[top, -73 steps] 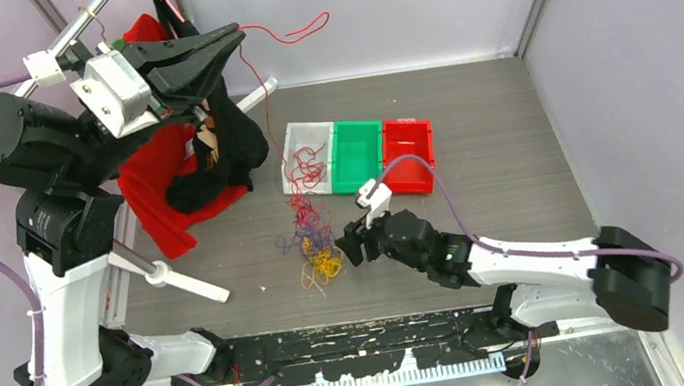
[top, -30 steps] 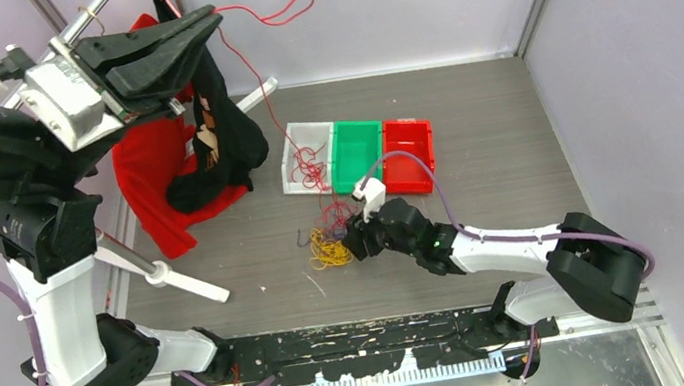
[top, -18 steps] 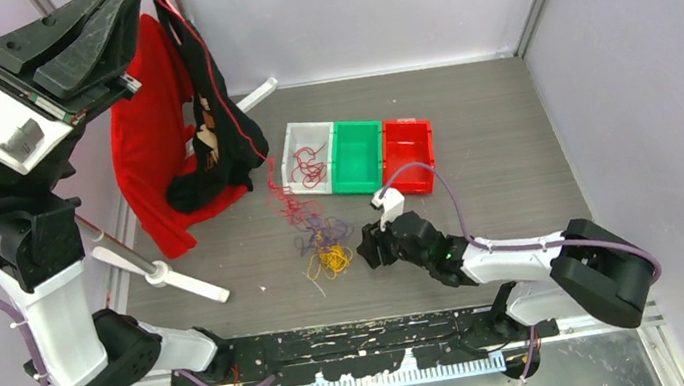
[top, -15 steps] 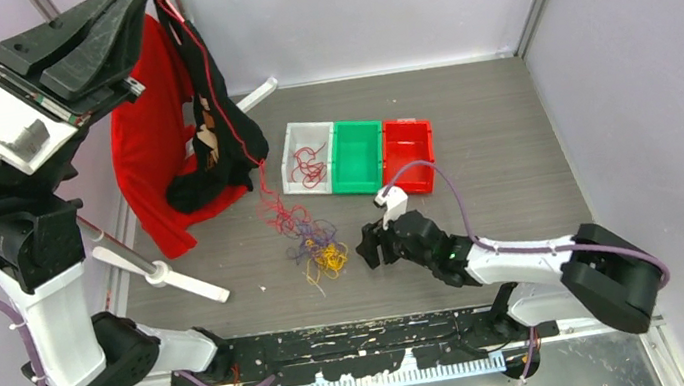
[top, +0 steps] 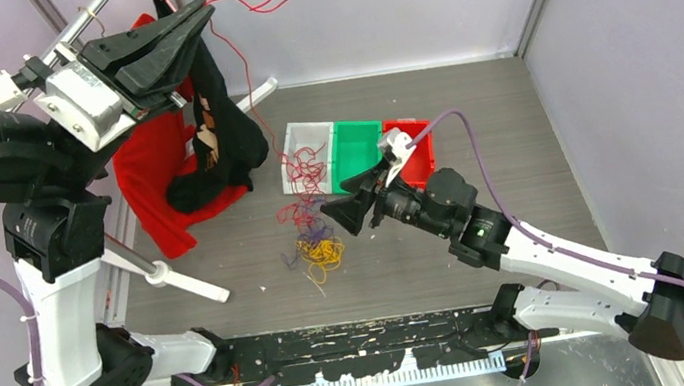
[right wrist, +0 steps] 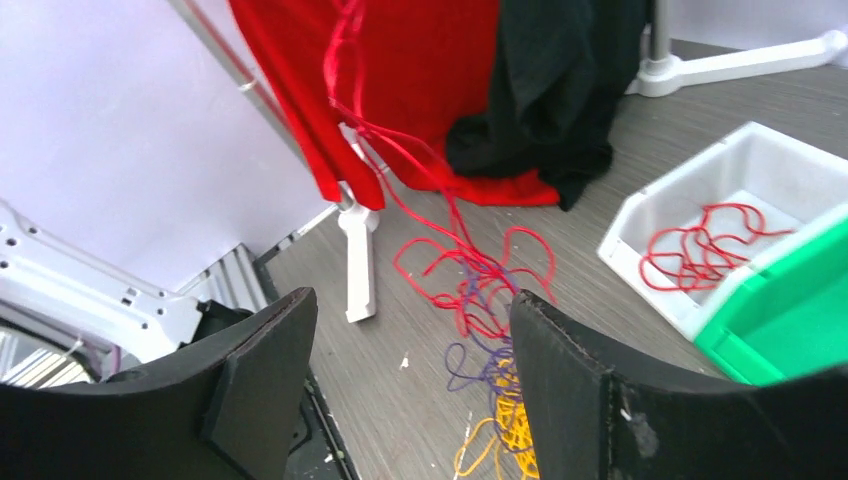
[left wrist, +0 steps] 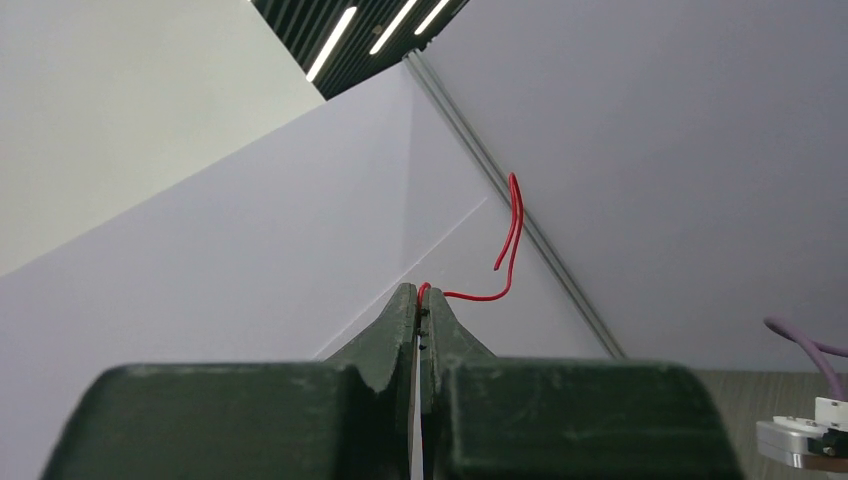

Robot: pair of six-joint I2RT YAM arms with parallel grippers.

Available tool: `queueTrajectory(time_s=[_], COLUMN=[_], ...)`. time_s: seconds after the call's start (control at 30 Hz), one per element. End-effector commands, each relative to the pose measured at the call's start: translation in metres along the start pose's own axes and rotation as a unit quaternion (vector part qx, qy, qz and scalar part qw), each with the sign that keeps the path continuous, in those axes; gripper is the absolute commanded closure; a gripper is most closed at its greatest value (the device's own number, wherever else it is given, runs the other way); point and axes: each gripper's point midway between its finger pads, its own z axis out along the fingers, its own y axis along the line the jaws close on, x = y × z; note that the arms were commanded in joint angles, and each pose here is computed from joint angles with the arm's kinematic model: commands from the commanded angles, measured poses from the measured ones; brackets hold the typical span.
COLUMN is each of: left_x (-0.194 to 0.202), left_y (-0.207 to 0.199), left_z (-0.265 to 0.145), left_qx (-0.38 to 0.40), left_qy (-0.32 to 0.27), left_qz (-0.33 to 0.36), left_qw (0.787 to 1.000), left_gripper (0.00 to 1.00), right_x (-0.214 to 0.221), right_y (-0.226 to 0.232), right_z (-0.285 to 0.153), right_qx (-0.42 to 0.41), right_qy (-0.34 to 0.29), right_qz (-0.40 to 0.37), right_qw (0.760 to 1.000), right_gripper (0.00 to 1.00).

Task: Untangle the cables
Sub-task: Untie the cable.

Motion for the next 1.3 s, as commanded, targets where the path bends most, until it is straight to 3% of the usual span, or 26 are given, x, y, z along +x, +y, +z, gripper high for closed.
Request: queueTrajectory(time_s=[0.0,0.07,0.43,0.67,0.73,0.83,0.9,1.07,1.27], left_x=[-0.013,-0.027,-0.026,-0.019,-0.018,-0.018,-0.018,-0.006,0.059], left_y=[-0.001,0.001,-0.001,-0.007,-0.008,-0.008,-0.009,-0.008,-0.007], left_z=[-0.005,-0.015,-0.016,-0.02,-0.021,-0.023,-0.025,-0.036,-0.072], left_qx=[0.0,-0.004,-0.002,0.004,0.005,0.006,0.008,0.002,-0.047], left_qy=[-0.016,-0.025,-0.022,-0.008,-0.005,-0.001,0.003,0.036,0.169], left_qz=[-0.007,-0.004,-0.01,-0.02,-0.02,-0.021,-0.018,0.018,0.038], left_qw=[1.0,1.0,1.0,1.0,1.0,1.0,1.0,0.999,0.984], left_gripper=[1.0,1.0,1.0,1.0,1.0,1.0,1.0,1.0,1.0], right_x=[-0.009,-0.009,-0.005,-0.011,-0.01,-0.008,-0.009,-0.011,-0.009], right_y=[0.022,0.021,0.024,0.024,0.025,0.02,0.015,0.007,0.016], right_z=[0.015,0.022,0.056,0.07,0.077,0.083,0.081,0.059,0.02], right_qx=[-0.047,-0.044,-0.043,-0.038,-0.034,-0.014,0.0,0.022,-0.007], right_qy=[0.004,0.006,0.015,-0.005,-0.003,-0.005,-0.006,0.012,0.053], right_qz=[-0.015,-0.023,-0.037,-0.038,-0.048,-0.059,-0.065,-0.089,-0.096], right_qw=[0.999,0.999,0.998,0.999,0.998,0.998,0.998,0.996,0.994], right_gripper=[0.27,0.29,0.33,0.42,0.49,0.71,0.81,0.9,0.98])
